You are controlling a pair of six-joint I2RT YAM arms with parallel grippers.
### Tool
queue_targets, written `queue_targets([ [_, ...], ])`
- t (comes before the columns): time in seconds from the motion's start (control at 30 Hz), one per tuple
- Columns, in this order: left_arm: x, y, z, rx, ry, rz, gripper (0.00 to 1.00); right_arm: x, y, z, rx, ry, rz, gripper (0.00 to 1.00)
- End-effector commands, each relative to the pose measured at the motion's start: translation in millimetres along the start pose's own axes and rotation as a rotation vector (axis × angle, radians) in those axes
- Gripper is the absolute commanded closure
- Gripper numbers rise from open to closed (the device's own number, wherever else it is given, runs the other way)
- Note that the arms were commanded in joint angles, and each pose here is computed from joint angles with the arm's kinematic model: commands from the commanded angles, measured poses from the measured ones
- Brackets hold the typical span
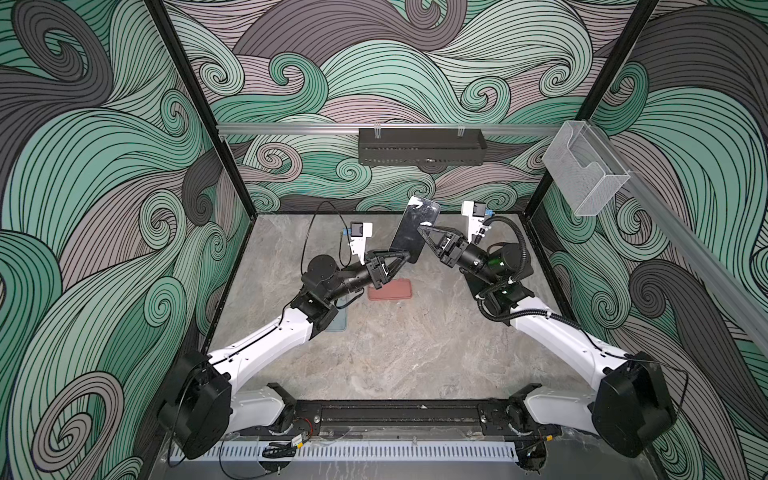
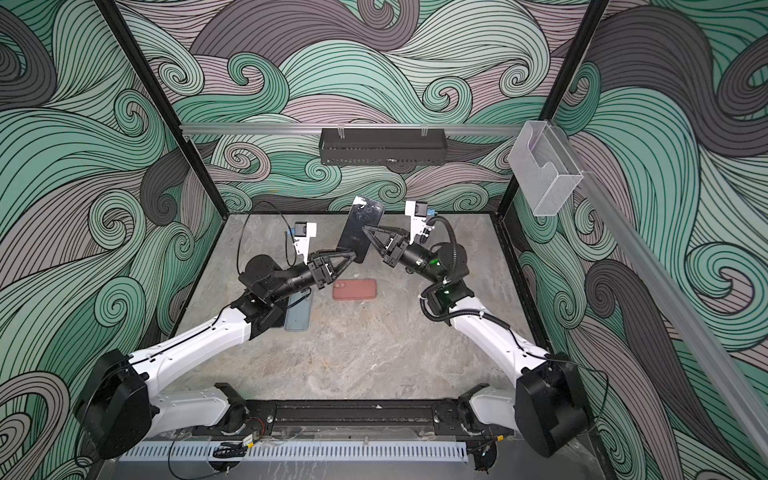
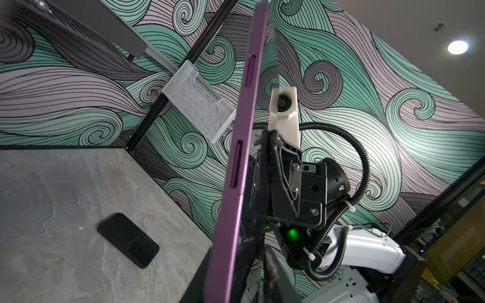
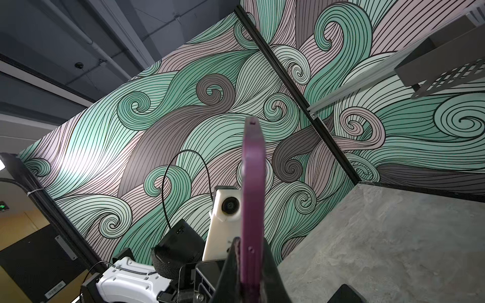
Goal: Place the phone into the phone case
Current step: 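Tilt the held phone flat, screen up, with both grippers above the table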
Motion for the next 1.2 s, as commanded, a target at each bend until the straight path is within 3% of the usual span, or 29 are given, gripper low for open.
queue_targets([
  [0.0,4,-14,-27,0.053,0.088,-0.027,0.80,0,-10,14,-0.019,-0.054,-0.040,1.00],
  [0.07,3,-15,-29,0.056,0.091,-0.030,0.86,1,-8,12,-0.012,-0.049,-0.036,1.00],
  [0.17,1,-15,-31,0.061,0.086,-0.024,0.94,1,-4,7,0.004,-0.037,-0.020,0.90],
  [0.23,0,-15,-32,0.066,0.076,-0.019,1.00,1,0,6,0.007,-0.033,0.004,0.78],
  [0.37,-3,-12,-30,0.072,0.019,0.027,1.00,-5,10,5,-0.027,-0.003,0.057,0.45],
  [0.5,-12,-8,-30,0.100,-0.035,0.072,1.00,-17,22,4,-0.067,0.063,0.137,0.24],
  [0.73,-39,13,-29,0.163,-0.187,0.330,1.00,-60,48,-2,-0.082,0.183,0.310,0.15],
  [0.83,-55,21,-31,0.132,-0.203,0.423,1.00,-81,57,3,-0.075,0.195,0.372,0.10],
  [1.0,-71,36,-43,0.026,-0.103,0.557,1.00,-98,63,17,-0.061,0.143,0.438,0.13],
  [1.17,-82,53,-68,-0.004,0.052,0.673,1.00,-100,63,35,-0.061,0.051,0.504,0.23],
])
Point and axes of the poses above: each gripper's point midway between its finger pads, its own x axis out along the fingers, its own z axis along the line the jaws close on, y = z × x, the point moved 1 cm from there along -x, back along the fingers, and after that the axes turned 2 degrees about -x, right-handed, at the moved point
